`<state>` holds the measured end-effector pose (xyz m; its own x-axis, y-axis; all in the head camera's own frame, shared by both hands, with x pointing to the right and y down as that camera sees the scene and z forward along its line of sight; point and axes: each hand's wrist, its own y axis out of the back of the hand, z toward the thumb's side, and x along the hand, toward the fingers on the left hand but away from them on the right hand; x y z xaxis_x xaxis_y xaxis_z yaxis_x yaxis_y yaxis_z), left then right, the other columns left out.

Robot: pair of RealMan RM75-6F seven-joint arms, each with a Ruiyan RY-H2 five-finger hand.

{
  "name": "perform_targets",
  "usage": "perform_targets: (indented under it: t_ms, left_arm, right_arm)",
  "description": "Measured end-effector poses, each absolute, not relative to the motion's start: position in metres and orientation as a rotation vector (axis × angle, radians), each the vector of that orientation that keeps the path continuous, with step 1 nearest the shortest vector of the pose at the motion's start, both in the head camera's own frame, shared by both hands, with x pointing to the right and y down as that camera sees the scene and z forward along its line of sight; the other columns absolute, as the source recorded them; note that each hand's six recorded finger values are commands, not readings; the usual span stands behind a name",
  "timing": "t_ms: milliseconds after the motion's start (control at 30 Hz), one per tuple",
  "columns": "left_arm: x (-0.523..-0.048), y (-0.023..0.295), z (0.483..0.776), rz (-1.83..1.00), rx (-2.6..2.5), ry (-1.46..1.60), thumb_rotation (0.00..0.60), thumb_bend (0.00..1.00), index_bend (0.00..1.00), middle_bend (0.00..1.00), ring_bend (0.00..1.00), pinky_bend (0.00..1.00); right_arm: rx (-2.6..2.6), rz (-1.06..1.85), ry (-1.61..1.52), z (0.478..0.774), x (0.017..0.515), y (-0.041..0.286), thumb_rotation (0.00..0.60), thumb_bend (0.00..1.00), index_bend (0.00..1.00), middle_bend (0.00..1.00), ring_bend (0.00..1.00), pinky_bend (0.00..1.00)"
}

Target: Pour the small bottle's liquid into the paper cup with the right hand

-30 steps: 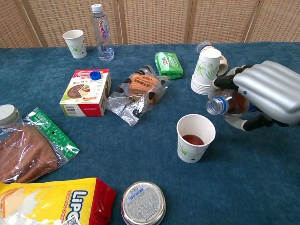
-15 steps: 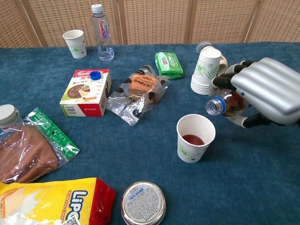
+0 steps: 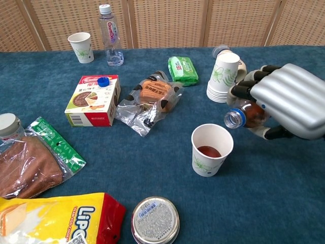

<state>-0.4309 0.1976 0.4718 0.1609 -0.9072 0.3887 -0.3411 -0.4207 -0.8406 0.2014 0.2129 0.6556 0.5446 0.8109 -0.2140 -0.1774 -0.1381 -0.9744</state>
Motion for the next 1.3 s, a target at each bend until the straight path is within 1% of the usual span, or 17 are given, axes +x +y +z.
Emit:
perform_targets:
  t_ms: [1300]
  left_arm:
    - [-0.4301, 0.1974, 0.4733, -1.25, -1.863, 1.175, 0.6, 0.15, 0.0, 0.0, 0.0, 0.0]
  right_arm:
    - [-1.296, 0.823, -0.511, 0.6576, 0.2004, 0.2219, 0.6, 0.82, 0.39, 0.63, 0.31, 0.86]
